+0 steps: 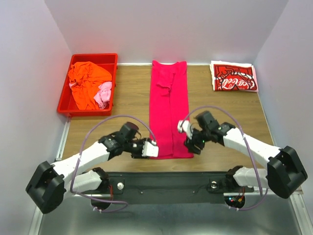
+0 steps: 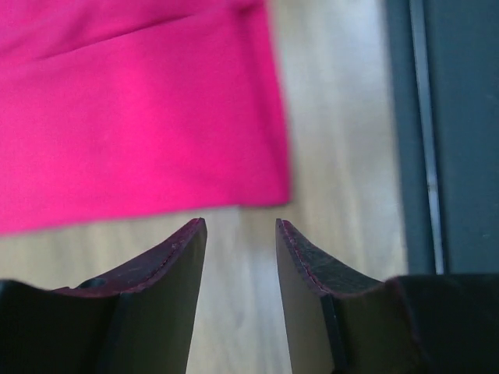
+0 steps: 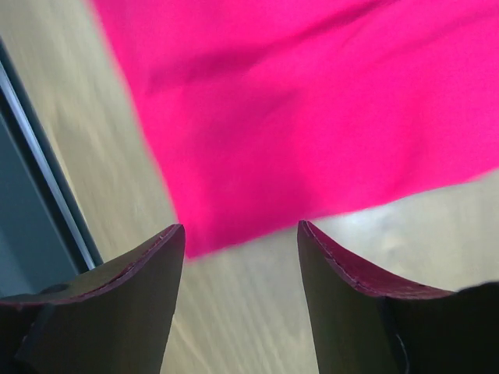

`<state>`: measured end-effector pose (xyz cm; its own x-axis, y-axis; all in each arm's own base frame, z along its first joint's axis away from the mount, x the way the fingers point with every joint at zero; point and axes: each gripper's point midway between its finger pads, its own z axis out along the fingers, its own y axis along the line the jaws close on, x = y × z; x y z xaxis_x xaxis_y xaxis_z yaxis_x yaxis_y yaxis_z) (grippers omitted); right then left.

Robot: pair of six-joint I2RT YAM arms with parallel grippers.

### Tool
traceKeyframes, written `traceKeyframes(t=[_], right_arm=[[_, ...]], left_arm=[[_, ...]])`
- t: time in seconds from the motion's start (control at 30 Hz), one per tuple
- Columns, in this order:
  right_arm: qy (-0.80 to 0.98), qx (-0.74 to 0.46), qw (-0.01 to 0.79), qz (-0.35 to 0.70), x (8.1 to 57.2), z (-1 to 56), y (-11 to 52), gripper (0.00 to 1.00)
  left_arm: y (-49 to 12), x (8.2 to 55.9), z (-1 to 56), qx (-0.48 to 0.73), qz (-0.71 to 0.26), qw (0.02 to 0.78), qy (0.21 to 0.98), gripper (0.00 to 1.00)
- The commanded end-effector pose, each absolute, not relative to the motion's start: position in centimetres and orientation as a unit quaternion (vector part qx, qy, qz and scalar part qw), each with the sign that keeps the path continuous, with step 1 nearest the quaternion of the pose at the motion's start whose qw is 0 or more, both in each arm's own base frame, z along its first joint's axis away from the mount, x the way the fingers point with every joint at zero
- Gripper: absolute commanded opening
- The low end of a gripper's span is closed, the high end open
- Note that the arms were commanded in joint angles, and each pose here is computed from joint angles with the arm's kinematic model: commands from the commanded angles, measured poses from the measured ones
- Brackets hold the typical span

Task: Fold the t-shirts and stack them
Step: Fold the tshirt

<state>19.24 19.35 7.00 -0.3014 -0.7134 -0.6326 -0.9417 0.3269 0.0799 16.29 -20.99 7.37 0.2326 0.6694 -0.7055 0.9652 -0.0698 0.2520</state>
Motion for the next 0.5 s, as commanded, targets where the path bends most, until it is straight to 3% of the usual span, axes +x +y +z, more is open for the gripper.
traceKeyframes(t=[0.0, 0.17, 0.47], right_arm=[[0.715, -0.637, 0.251, 0.141, 18.2, 5.1, 17.7, 0.66], [0.667, -0.688, 0.258, 0.123, 17.0, 3.4, 18.5, 0.68], [0.647, -0.712, 0.249, 0.113, 16.7, 1.6, 18.8, 0.67]], left_arm=[[-23.3, 15.1, 6.3, 0.745, -0.197, 0.363, 0.524, 0.53], [-24.1, 13.4, 4.3, 0.773, -0.192, 0.353, 0.49, 0.53], [-24.4, 14.5, 2.9, 0.772, -0.173, 0.33, 0.515, 0.53]])
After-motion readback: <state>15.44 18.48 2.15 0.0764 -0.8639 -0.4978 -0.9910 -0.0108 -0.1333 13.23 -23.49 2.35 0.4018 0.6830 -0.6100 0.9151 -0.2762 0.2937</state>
